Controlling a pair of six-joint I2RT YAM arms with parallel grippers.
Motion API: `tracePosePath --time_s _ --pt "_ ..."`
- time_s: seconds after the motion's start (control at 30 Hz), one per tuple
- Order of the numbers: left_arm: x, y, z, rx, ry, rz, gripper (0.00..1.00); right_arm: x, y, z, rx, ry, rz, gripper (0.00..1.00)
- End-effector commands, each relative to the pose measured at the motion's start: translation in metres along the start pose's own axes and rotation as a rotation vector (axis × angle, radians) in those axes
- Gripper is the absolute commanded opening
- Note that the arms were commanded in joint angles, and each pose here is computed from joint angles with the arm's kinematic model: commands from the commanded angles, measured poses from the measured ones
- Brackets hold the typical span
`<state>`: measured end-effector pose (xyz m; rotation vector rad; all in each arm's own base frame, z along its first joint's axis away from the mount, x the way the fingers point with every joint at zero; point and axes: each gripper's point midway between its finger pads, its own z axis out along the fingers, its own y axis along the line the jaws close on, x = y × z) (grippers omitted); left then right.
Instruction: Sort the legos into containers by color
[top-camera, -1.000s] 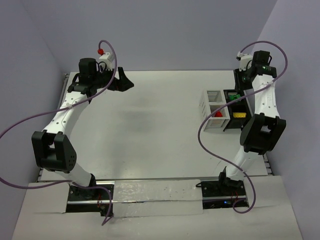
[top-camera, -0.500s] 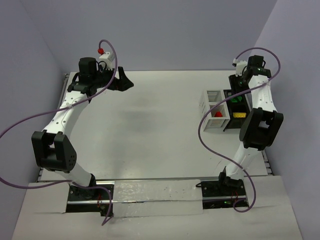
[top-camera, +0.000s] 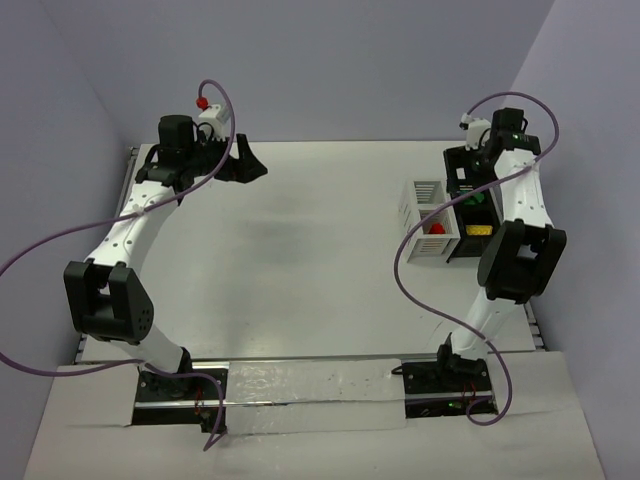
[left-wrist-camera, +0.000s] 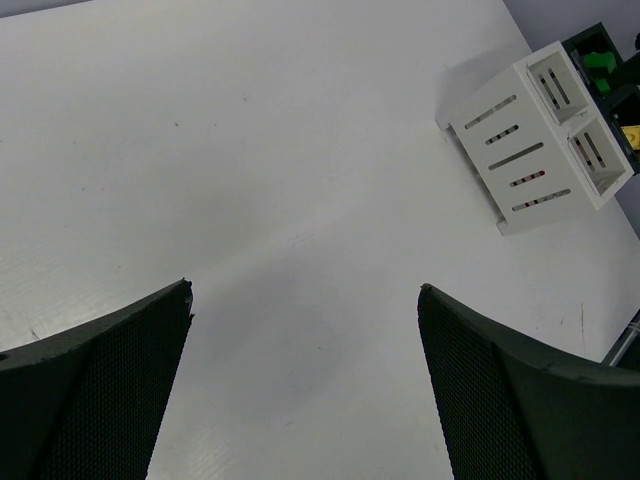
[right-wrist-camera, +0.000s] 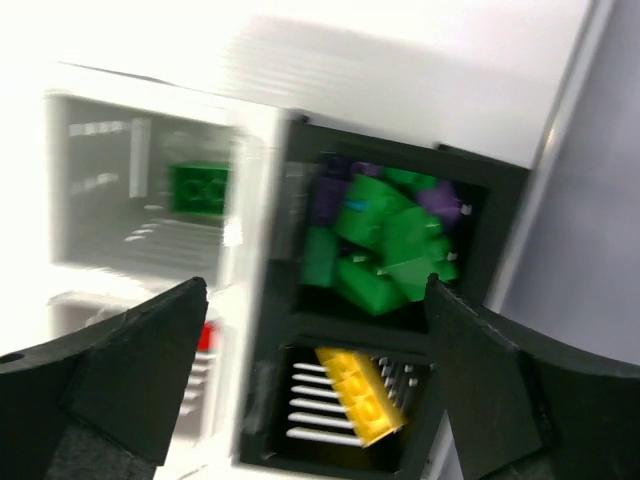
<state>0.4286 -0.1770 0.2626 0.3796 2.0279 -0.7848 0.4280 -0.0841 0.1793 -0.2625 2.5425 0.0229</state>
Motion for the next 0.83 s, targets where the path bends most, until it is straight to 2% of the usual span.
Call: tracePosePath --time_s 0.0,0.13,0.2,0.3,0.5,0.6,0.8 --pt "-0.027 -0.005 -0.019 -0.032 -0.062 0.030 0.99 -0.059 0.063 -0.086 -0.088 -0.266 -0.019 1.00" --pt "-0.026 0.013 -0.037 -0.093 -0.074 -0.012 0.99 -0.072 0.120 -0.120 -0.136 -0.391 -0.011 1.00" --pt "-0.021 0.019 -0.045 -0.113 -0.068 -0.025 0.99 -0.072 0.143 -0.120 -0.166 -0.421 -0.006 1.00" --pt "-0.007 0.043 -0.058 -0.229 -0.044 -0.018 0.99 -0.068 0.184 -0.124 -0.214 -0.480 -0.003 1.00" --pt "0.017 0.067 -0.088 -0.424 -0.039 0.043 0.99 -0.034 0.216 -0.104 -0.249 -0.455 -0.009 1.00" --pt "0.029 0.067 -0.100 -0.456 -0.040 0.064 0.99 -0.016 0.226 -0.099 -0.252 -0.457 -0.024 1.00" --pt "0.032 0.061 -0.109 -0.462 -0.060 0.065 0.99 -0.013 0.224 -0.113 -0.242 -0.494 -0.027 1.00"
